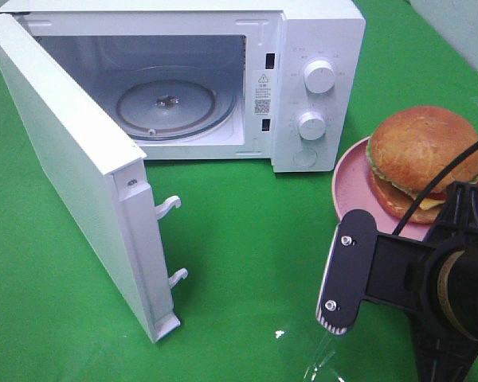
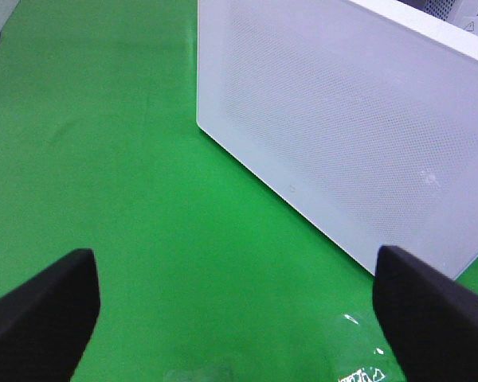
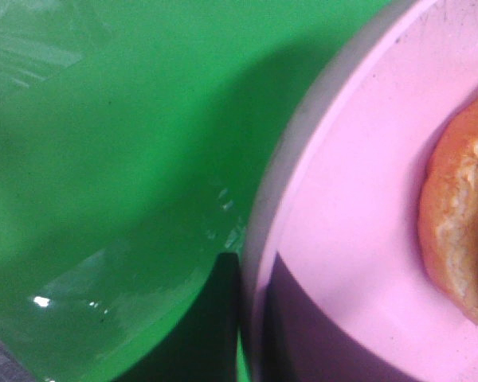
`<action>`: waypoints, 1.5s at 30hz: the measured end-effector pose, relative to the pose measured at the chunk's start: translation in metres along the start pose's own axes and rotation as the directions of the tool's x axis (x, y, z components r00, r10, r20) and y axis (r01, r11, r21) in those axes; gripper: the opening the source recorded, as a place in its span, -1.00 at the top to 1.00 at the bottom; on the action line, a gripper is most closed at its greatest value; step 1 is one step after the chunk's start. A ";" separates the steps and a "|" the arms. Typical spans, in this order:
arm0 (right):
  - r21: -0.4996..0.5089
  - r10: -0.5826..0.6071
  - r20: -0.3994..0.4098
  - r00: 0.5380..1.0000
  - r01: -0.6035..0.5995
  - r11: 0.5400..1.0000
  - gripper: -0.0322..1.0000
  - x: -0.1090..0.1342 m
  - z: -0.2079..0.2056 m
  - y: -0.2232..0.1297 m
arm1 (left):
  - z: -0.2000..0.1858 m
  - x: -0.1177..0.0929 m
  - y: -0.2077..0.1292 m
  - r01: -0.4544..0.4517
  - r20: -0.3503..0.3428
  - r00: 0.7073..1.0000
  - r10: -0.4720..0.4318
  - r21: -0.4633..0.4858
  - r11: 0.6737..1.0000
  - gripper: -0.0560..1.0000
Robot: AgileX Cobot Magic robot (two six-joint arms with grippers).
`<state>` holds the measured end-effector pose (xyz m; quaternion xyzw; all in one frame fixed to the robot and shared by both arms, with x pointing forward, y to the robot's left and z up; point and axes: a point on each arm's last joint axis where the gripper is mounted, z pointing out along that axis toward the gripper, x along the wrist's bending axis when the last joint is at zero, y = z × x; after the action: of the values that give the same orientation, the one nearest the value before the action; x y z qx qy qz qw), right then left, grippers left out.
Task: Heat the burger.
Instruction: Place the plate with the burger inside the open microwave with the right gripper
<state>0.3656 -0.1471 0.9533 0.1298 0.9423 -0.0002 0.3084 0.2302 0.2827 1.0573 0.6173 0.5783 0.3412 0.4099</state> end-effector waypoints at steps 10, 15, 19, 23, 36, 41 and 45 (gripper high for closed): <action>-0.080 -0.117 -0.016 0.993 0.115 0.990 0.88 0.002 0.000 0.007 | 0.000 0.000 0.000 0.000 0.000 1.000 0.000 0.000 1.000 -0.71; -0.126 -0.202 -0.019 0.979 0.199 0.972 0.87 0.004 -0.001 0.011 | 0.000 0.000 0.000 0.000 0.000 1.000 0.000 0.000 1.000 -0.71; -0.147 -0.293 -0.006 0.956 0.289 0.946 0.85 0.004 -0.001 0.013 | 0.000 0.000 0.000 0.000 0.000 1.000 0.000 0.000 1.000 -0.71; -0.159 -0.345 0.003 0.939 0.341 0.926 0.85 0.005 -0.001 0.014 | 0.000 0.000 0.000 0.000 0.000 1.000 0.000 0.000 1.000 -0.71; -0.300 -0.480 0.056 0.875 0.473 0.828 0.85 -0.001 0.003 0.024 | 0.000 0.000 0.000 0.000 0.000 1.000 0.000 0.000 1.000 -0.71; -0.299 -0.492 0.061 0.869 0.486 0.822 0.85 -0.009 0.009 0.021 | 0.000 0.000 0.000 0.000 0.000 1.000 0.000 0.000 1.000 -0.71; -0.321 -0.546 0.076 0.834 0.539 0.779 0.85 -0.020 0.017 0.016 | 0.000 0.000 0.000 0.000 0.000 1.000 0.000 0.000 1.000 -0.71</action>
<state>0.3951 -0.1377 0.9523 -0.2000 0.9293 0.0699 0.3025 0.2302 0.2827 1.0573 0.6173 0.5783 0.3412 0.4099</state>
